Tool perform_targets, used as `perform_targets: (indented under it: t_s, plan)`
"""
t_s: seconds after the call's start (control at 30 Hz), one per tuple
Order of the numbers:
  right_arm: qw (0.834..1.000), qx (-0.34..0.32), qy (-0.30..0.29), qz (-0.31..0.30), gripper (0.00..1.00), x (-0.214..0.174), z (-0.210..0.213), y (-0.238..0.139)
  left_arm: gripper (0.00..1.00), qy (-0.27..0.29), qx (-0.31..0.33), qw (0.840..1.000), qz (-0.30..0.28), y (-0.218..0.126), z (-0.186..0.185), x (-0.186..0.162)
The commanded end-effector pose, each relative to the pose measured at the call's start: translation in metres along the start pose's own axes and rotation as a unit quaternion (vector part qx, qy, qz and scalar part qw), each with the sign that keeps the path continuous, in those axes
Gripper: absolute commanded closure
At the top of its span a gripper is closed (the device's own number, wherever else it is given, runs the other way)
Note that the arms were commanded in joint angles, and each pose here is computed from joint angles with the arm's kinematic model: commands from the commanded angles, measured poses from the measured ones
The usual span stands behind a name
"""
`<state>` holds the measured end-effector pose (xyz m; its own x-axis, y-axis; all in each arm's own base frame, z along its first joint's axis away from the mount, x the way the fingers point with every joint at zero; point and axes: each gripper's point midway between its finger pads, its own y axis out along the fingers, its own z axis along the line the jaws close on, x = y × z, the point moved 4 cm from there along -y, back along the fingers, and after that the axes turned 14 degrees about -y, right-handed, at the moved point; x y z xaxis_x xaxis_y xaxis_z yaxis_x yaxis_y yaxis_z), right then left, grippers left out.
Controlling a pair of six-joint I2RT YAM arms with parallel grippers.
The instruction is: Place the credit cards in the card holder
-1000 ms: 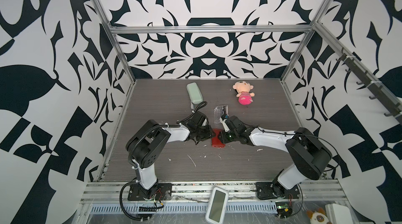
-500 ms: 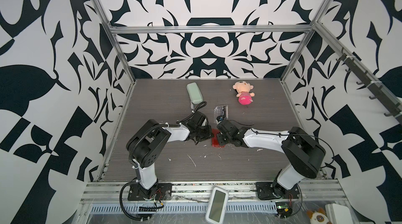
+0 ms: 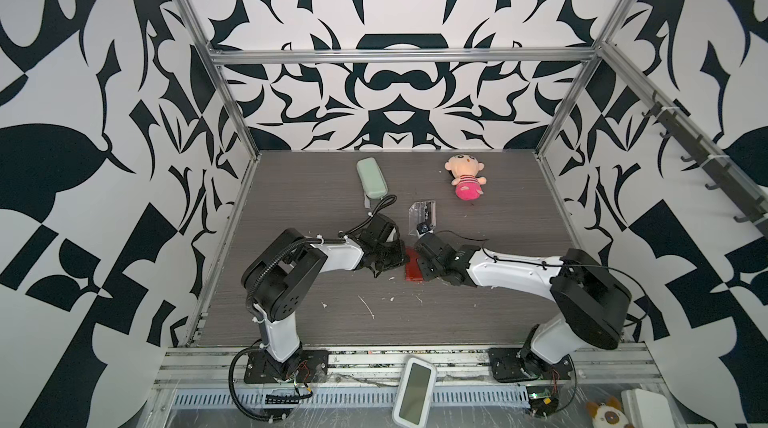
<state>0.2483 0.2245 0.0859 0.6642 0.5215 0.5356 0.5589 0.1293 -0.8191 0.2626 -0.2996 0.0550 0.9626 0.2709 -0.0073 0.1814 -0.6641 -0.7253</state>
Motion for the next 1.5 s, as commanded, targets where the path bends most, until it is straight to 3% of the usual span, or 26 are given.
perform_targets:
  t_s: [0.0,0.07,0.2,0.33,0.67,1.47]
  plan:
    - [0.999,-0.031,0.027,-0.024,1.0,0.004,-0.016,-0.016,1.0,-0.017,0.037,0.999,-0.01,-0.004,0.018,-0.004]
    - [0.999,-0.017,0.032,-0.035,1.0,0.007,-0.014,-0.022,0.98,-0.016,0.034,0.999,-0.013,-0.006,0.018,-0.003]
    - [0.996,0.023,0.052,-0.063,1.0,0.014,-0.009,-0.032,0.66,0.006,0.002,1.0,-0.021,-0.015,0.006,-0.005]
    - [0.99,0.066,0.086,-0.092,1.0,0.02,-0.004,-0.038,0.52,0.038,-0.016,0.999,-0.032,-0.025,-0.007,-0.008]
    - [0.967,0.148,0.144,-0.148,1.0,0.031,0.007,-0.052,0.39,0.082,-0.048,0.995,-0.023,-0.024,-0.028,-0.02]
    - [0.941,0.21,0.18,-0.194,1.0,0.042,0.002,-0.068,0.22,0.111,-0.053,0.991,-0.05,-0.035,-0.03,-0.023]
